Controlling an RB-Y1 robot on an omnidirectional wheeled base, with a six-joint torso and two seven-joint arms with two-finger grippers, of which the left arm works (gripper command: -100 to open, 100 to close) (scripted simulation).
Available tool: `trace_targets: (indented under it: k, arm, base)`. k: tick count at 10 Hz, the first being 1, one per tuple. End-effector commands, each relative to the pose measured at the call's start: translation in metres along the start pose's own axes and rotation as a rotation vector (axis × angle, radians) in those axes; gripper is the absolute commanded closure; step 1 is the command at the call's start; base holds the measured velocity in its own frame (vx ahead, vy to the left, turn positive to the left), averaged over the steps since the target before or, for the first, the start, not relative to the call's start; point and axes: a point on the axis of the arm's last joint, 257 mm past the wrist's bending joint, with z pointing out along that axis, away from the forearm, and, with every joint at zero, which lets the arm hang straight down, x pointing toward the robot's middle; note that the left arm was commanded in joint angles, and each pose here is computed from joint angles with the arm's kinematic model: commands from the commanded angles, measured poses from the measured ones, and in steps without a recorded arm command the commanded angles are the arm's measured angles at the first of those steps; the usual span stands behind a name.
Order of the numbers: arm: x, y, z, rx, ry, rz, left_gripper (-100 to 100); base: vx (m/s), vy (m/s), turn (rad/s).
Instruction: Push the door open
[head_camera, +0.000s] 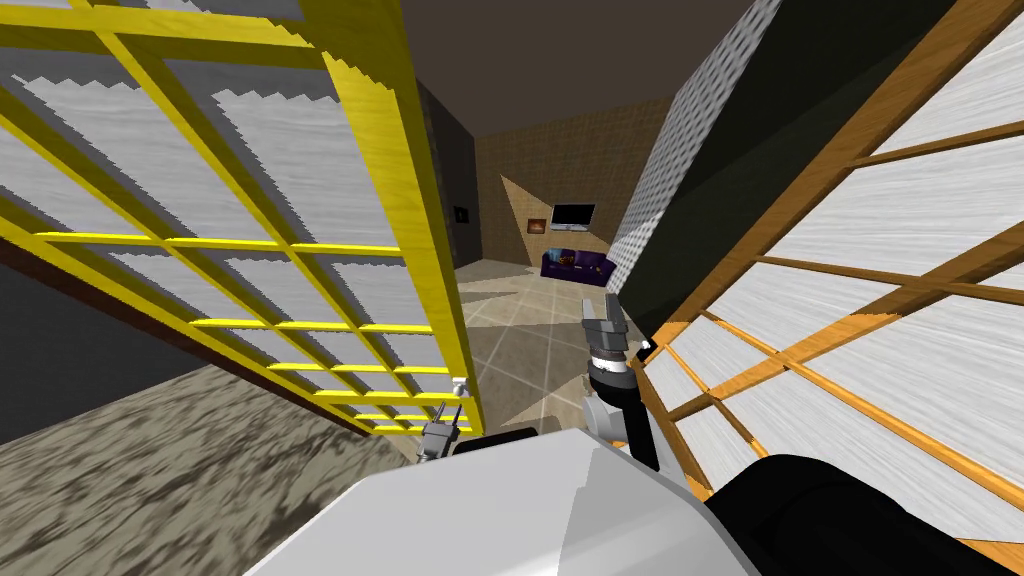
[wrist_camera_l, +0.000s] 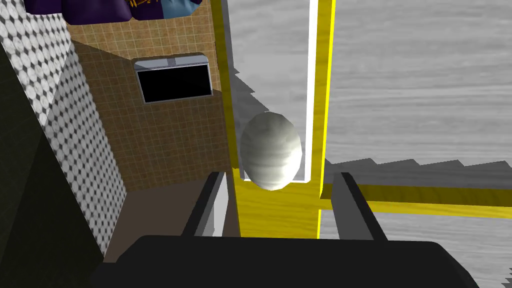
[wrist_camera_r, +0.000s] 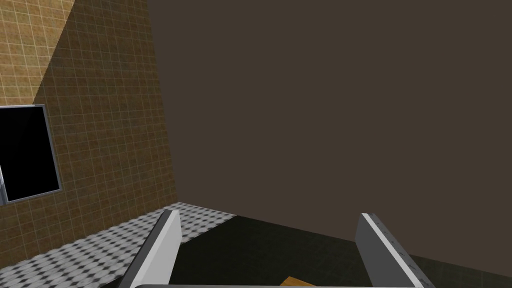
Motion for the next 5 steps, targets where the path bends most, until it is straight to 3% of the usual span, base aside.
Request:
trace_targets:
  k: [1,5]
  arm:
    - [0.0002,0.0001,-0.0004,0.0,0.001,0.0,100]
    - [0.0002,0.0001,-0.0004,0.0,0.001,0.0,100]
  base:
    - [-0.036,0.009,-0.001]
    - [-0.014,0.004,-0.001]
